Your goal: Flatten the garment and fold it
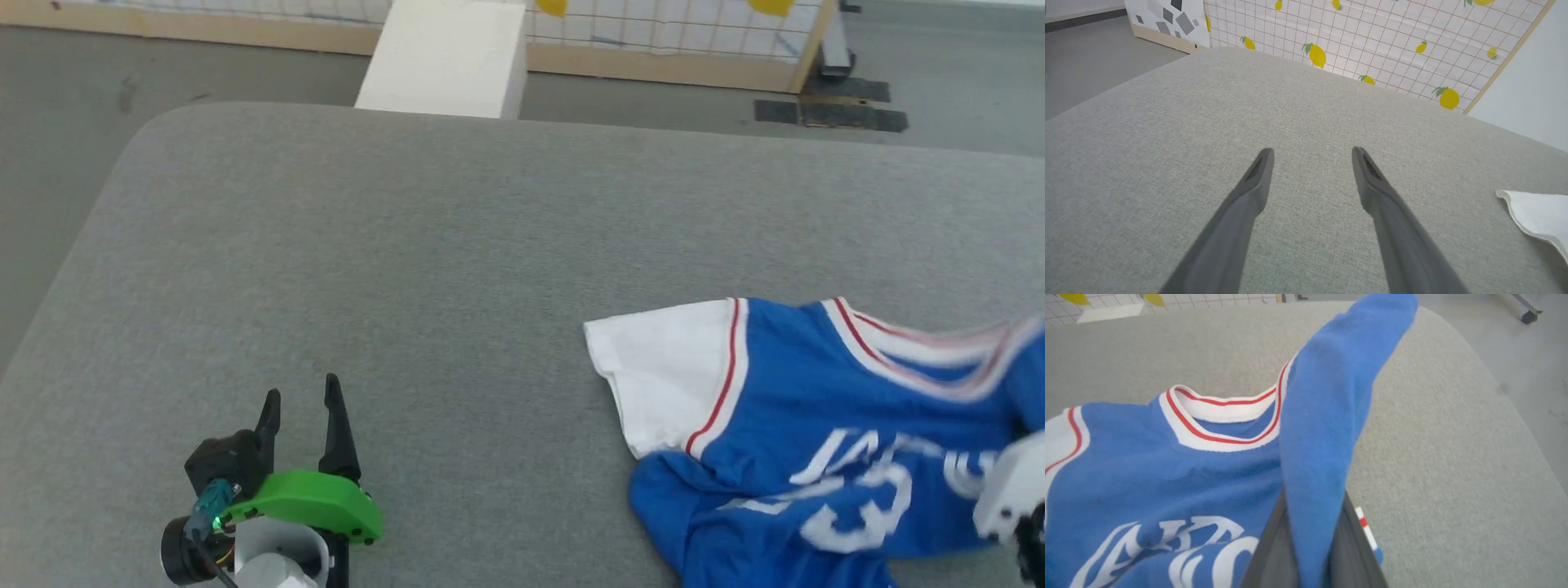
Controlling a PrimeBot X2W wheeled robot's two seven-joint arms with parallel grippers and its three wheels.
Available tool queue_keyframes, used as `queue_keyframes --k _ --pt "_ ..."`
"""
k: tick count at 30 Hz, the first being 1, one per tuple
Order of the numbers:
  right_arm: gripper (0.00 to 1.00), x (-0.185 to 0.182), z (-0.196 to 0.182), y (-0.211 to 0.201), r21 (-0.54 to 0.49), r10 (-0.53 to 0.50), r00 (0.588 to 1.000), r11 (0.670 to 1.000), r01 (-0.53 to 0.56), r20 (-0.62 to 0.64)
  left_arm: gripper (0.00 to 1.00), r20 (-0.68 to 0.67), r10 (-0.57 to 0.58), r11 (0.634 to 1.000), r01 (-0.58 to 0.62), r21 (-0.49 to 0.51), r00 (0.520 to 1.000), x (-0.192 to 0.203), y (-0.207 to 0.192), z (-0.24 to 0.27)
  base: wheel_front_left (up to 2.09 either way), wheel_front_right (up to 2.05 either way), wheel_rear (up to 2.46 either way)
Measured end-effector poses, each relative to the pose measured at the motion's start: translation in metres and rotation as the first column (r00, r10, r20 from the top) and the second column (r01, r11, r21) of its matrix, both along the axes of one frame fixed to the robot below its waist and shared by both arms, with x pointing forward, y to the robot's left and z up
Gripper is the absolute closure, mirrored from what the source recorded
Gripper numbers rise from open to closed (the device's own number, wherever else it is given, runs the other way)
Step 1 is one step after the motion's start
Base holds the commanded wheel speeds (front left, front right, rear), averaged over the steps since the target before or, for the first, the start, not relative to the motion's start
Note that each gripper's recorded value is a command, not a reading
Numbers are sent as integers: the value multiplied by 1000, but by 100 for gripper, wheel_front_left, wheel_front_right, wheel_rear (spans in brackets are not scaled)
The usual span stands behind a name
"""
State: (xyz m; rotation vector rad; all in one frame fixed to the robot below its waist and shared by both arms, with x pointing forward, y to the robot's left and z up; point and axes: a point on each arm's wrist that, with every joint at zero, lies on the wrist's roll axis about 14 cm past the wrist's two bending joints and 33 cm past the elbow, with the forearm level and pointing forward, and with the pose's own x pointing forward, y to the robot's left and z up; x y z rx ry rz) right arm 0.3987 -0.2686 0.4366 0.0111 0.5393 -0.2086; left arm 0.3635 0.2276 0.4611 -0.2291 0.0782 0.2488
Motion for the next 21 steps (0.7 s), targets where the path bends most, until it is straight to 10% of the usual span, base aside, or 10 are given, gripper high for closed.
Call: queue_keyframes --k 5,6,7,21 --pt "91 -39 -43 -1 95 -23 979 995 43 -200 0 -5 -62 998 62 -8 998 11 -18 -1 0 0 0" --pt "59 -42 -47 2 110 -19 977 993 43 -212 0 -11 -76 997 76 -11 997 12 -23 -3 0 0 0" --pt "0 -45 -49 4 129 -17 976 991 46 -217 0 -17 -93 996 93 -14 996 14 -28 -4 0 0 0" --pt "0 -38 34 -13 44 -50 946 998 38 320 0 -1 -399 916 399 -47 917 54 -133 19 0 0 0"
